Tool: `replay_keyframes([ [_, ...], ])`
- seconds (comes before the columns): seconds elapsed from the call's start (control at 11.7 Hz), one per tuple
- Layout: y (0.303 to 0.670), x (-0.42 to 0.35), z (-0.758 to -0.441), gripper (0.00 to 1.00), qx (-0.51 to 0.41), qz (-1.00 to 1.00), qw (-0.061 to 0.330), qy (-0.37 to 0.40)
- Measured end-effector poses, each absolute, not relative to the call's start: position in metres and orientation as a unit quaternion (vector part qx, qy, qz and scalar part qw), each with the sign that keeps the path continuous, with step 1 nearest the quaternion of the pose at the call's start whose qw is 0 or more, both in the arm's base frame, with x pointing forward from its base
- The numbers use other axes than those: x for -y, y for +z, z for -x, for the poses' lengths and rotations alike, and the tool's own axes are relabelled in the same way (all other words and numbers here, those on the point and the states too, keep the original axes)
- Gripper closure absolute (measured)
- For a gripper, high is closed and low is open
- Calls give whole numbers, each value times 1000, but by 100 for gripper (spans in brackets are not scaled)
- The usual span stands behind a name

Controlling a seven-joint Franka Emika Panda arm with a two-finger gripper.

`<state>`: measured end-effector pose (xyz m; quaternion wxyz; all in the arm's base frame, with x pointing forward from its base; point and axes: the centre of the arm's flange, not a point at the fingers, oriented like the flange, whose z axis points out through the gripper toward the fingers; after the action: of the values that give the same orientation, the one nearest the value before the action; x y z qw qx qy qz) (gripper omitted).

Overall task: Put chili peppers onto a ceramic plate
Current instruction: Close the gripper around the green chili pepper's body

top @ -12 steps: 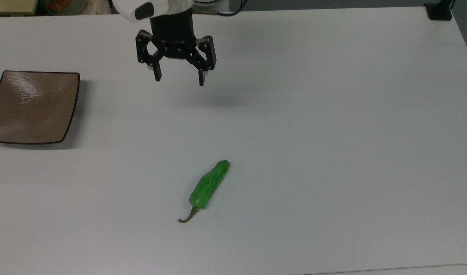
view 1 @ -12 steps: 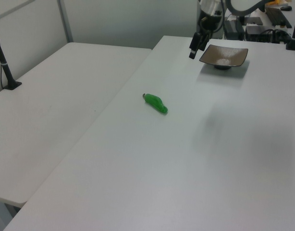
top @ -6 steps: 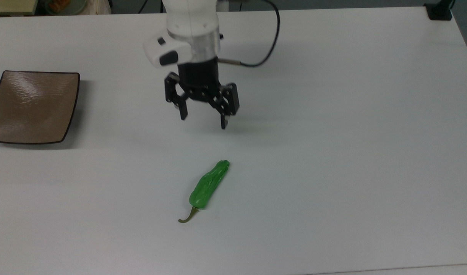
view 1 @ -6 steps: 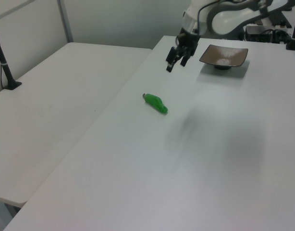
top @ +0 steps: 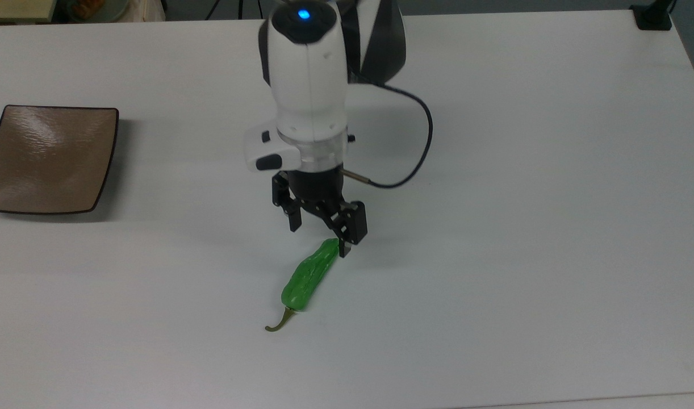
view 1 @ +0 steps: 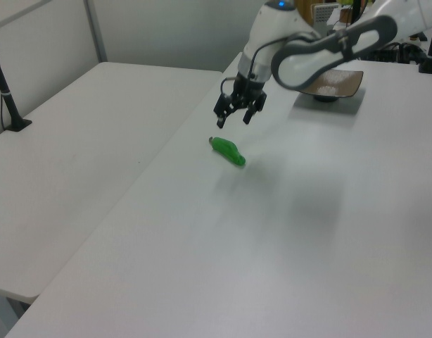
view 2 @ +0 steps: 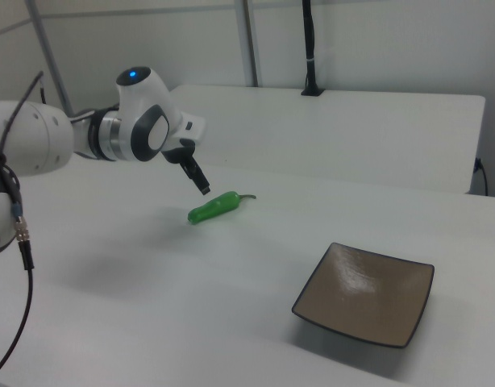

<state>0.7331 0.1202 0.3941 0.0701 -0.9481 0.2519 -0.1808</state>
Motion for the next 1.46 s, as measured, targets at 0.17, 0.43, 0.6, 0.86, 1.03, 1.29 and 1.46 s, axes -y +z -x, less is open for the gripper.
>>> replay_keyframes([
  [0.17, 360, -134, -740, 0, -264, 947, 47, -179],
  [0.43, 330, -145, -755, 0, -272, 945, 47, -177],
  [0.6, 328, -144, -759, 0, -274, 944, 47, -178],
  [0.86, 324, -138, -760, 0, -277, 943, 44, -178],
  [1.03, 317, -137, -762, 0, -275, 942, 46, -185],
  [1.29, 303, -137, -763, 3, -273, 942, 47, -188],
  [1.46, 299, -137, -764, 37, -270, 942, 47, -193],
])
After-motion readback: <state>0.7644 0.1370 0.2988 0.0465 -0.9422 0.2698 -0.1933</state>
